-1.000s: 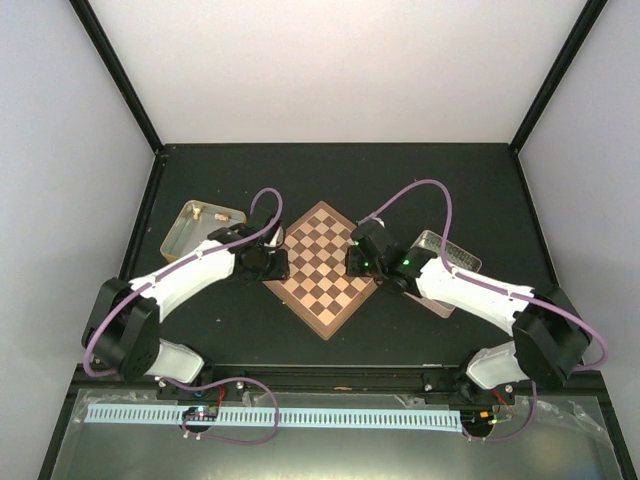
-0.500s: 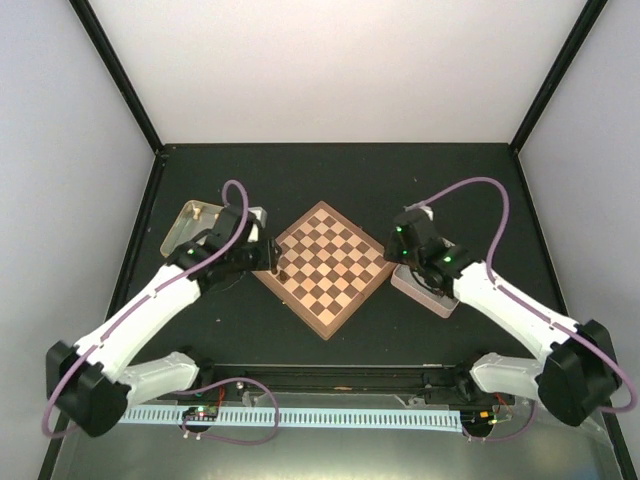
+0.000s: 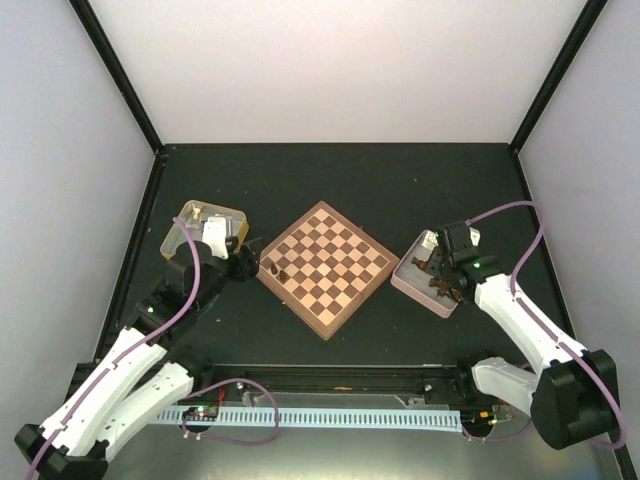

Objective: Set up the chess pieces on the board
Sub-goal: Pick up the chess piece from the storage box.

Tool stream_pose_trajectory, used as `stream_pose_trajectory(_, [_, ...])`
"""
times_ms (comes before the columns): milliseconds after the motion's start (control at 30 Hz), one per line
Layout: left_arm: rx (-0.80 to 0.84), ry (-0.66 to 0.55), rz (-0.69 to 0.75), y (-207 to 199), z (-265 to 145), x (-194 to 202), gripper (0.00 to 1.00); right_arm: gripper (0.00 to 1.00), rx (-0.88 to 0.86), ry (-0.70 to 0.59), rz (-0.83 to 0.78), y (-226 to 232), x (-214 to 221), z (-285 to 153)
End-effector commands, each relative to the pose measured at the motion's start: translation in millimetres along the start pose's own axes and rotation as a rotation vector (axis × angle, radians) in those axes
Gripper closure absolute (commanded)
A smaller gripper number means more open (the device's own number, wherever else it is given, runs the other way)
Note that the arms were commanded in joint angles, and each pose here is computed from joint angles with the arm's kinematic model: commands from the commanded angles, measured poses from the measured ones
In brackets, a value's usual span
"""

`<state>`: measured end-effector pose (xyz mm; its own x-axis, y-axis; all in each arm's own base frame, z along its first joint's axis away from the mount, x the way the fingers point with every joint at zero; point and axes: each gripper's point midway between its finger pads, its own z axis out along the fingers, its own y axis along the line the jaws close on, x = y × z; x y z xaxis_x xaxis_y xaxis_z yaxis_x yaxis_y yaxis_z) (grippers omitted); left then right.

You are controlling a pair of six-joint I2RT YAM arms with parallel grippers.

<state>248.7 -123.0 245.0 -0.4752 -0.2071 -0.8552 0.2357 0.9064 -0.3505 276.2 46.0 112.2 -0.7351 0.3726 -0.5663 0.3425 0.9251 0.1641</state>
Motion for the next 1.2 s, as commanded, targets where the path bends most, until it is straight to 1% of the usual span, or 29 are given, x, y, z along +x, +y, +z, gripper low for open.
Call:
stream_pose_trajectory(0, [0.013,-0.090,0.029,-5.7,-3.9,-22.6,0.32,0.61,0.077,0.068,0.007,-17.1,16.5,14.3])
stream_pose_trajectory(133, [0.010,-0.058,0.027,-5.1,1.2,-15.6,0.32,0.67,0.135,0.122,-0.006,-25.9,28.5,26.5])
stream_pose_trajectory(267, [0.010,-0.037,0.017,-4.6,6.0,-10.2,0.32,0.68,0.186,0.136,-0.003,-37.5,36.7,29.3])
stream_pose_trajectory(467, [0.007,-0.024,0.017,-4.5,10.2,-7.8,0.32,0.68,0.181,0.198,0.016,-42.2,59.4,36.6])
stream_pose_trajectory(533, [0.006,-0.021,0.018,-4.5,10.9,-7.5,0.32,0.70,0.173,0.213,0.020,-41.9,64.4,37.6])
stream_pose_trajectory(600, [0.005,-0.020,0.017,-4.4,11.2,-7.4,0.32,0.74,0.175,0.218,0.025,-43.3,67.2,38.1])
stream_pose_trajectory(733, [0.005,-0.019,0.013,-4.3,11.4,-6.6,0.32,0.89,0.164,0.189,0.016,-41.3,59.9,35.3])
stream_pose_trajectory(767, [0.005,-0.020,0.011,-4.3,11.3,-6.8,0.32,0.92,0.159,0.176,0.012,-40.1,55.8,33.2])
stream_pose_trajectory(867, [0.002,-0.023,0.009,-3.7,10.9,-7.4,0.32,0.95,0.128,0.129,0.000,-32.4,40.0,24.3])
stream_pose_trajectory(967, [-0.007,-0.022,0.001,-1.9,10.6,-7.1,0.33,0.95,0.073,0.093,-0.011,-20.7,24.8,12.7])
stream_pose_trajectory(1067, [-0.018,-0.024,-0.010,0.4,10.6,-6.3,0.33,0.95,-0.031,0.072,-0.019,-0.3,13.7,2.0])
stream_pose_trajectory(1167, [-0.041,-0.021,-0.027,4.6,11.3,-4.7,0.32,0.96,-0.162,0.075,-0.047,29.9,9.5,-5.5])
